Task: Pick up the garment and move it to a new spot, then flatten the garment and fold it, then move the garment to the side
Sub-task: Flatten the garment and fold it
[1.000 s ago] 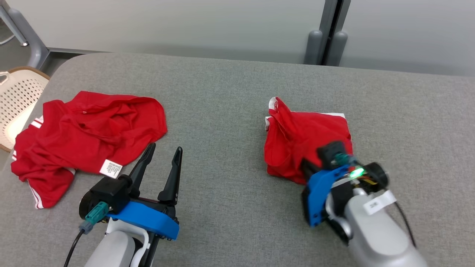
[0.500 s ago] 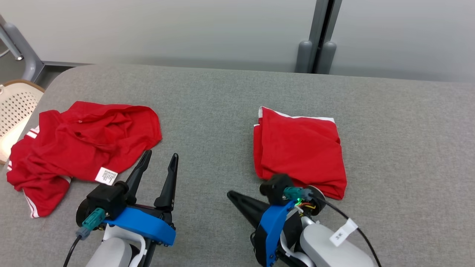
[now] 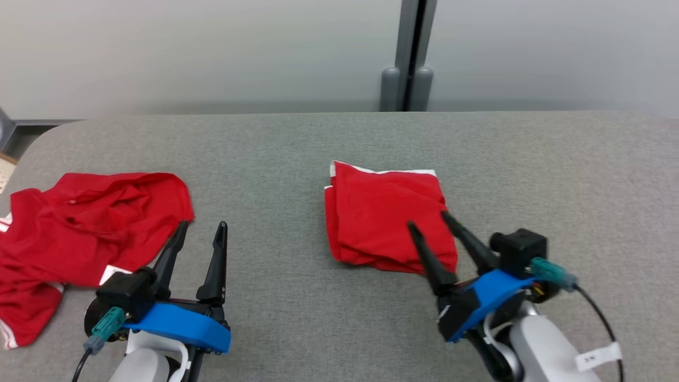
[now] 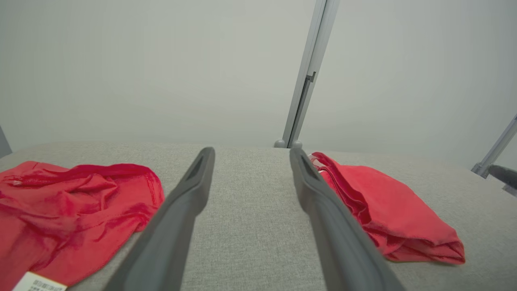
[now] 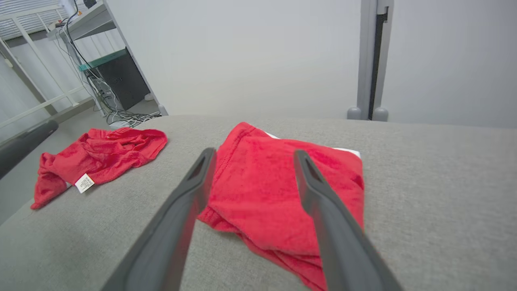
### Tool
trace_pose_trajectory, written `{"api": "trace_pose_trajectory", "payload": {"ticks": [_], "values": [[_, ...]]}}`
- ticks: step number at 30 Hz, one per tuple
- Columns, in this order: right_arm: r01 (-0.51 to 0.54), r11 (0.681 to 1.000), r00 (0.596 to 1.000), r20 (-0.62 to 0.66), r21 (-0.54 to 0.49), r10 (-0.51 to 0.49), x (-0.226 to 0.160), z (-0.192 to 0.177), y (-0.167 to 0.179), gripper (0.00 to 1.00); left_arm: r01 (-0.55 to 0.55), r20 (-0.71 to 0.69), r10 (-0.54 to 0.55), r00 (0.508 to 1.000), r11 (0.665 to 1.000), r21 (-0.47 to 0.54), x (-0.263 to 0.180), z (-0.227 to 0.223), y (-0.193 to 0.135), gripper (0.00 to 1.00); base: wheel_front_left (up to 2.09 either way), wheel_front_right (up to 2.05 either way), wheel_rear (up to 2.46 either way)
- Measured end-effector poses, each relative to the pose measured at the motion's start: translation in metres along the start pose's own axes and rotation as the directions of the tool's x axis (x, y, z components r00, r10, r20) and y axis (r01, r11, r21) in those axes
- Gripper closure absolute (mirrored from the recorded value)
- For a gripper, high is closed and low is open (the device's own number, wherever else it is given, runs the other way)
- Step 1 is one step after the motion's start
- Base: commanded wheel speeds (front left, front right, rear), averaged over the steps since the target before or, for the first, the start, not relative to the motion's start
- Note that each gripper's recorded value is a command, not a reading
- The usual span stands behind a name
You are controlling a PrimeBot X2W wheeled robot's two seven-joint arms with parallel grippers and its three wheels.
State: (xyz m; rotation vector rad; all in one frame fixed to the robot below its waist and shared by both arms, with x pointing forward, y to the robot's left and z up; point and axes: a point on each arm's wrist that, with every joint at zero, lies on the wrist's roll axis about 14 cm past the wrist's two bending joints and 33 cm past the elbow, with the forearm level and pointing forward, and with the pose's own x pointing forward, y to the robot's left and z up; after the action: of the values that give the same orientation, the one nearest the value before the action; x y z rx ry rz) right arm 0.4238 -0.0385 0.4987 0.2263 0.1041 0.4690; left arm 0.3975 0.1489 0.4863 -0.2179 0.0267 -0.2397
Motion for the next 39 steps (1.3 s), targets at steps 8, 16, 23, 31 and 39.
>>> {"api": "trace_pose_trajectory", "payload": {"ticks": [8,16,23,31,39], "values": [[0.276,0.961,0.959,0.073,-0.002,-0.275,-0.053,0.029,-0.081,0.00,-0.011,0.005,0.011,1.000,1.000,0.005,0.004,0.001,0.002,0.00,0.00,0.00,0.00],[0.433,0.901,0.899,0.077,-0.013,-0.431,-0.096,0.037,-0.124,0.00,-0.036,-0.013,0.036,0.999,0.999,0.014,-0.001,-0.004,0.010,0.00,0.00,0.00,0.00],[0.466,0.884,0.883,0.068,-0.021,-0.464,-0.113,0.037,-0.129,0.00,-0.043,-0.056,0.044,0.997,0.999,0.022,-0.010,-0.017,0.012,0.00,0.00,0.00,0.00],[0.471,0.882,0.881,0.054,-0.015,-0.470,-0.121,0.030,-0.128,0.00,-0.044,-0.067,0.046,0.997,0.998,0.041,-0.010,-0.018,0.012,0.00,0.00,0.00,0.00],[0.469,0.883,0.883,0.045,-0.014,-0.468,-0.122,0.029,-0.126,0.00,-0.046,-0.064,0.050,0.997,0.998,0.049,-0.011,-0.017,0.011,0.00,0.00,0.00,0.00]]}}
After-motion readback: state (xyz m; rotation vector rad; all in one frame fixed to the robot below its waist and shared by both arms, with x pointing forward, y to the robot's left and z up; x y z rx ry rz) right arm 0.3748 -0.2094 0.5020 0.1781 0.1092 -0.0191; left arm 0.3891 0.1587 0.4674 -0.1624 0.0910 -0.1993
